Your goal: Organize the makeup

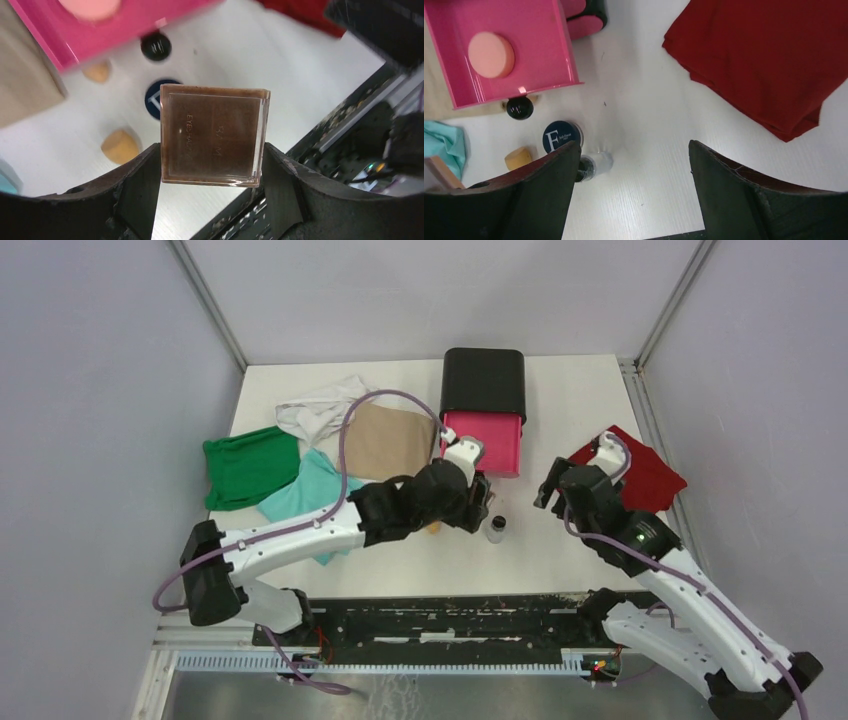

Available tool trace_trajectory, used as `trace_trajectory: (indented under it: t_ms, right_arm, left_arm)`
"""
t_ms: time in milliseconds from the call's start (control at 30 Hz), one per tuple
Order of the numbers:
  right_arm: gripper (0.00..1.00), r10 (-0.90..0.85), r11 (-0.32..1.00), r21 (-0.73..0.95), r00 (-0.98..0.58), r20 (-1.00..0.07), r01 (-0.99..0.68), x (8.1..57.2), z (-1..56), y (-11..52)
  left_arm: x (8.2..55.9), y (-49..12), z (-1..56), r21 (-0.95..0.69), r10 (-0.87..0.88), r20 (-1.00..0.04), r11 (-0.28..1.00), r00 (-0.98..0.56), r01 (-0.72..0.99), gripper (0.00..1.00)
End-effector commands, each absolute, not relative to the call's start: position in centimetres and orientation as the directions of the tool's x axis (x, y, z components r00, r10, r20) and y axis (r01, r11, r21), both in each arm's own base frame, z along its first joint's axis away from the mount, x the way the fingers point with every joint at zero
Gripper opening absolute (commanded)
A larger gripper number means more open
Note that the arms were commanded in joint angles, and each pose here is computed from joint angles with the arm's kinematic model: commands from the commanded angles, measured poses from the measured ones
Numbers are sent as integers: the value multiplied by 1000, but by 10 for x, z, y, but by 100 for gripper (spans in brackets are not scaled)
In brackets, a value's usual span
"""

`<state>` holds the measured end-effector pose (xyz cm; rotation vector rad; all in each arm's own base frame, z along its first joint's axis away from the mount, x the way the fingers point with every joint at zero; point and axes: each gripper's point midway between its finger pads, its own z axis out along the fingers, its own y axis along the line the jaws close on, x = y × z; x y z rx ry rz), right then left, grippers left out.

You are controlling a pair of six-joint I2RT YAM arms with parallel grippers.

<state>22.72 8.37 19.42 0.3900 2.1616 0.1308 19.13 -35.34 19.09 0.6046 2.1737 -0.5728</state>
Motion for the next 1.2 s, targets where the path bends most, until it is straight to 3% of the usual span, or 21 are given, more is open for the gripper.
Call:
trace_trajectory:
  t_ms: [0, 167, 467, 767, 1167]
  right_arm:
    - [86, 397, 903, 286, -370, -840, 320, 220, 227, 49]
    - [86, 391, 905, 285, -351, -851, 316, 215, 236, 43]
    - [86, 401, 902, 282, -387, -830, 328, 210, 229, 43]
    - [86, 395, 902, 275, -384, -834, 331, 209, 230, 41]
    - [86, 388, 910, 271, -413, -824, 315, 212, 225, 49]
  left_arm:
    - [237, -363, 238, -206, 166, -837, 788, -522, 580, 58]
    - [296, -385, 258, -203, 122, -853, 819, -508, 537, 58]
    - [355, -419, 232, -124, 156, -846, 873, -509, 472, 59]
    - [379, -414, 194, -101, 133, -821, 923, -555, 371, 60]
    - [397, -417, 192, -135, 80, -819, 935, -568, 327, 62]
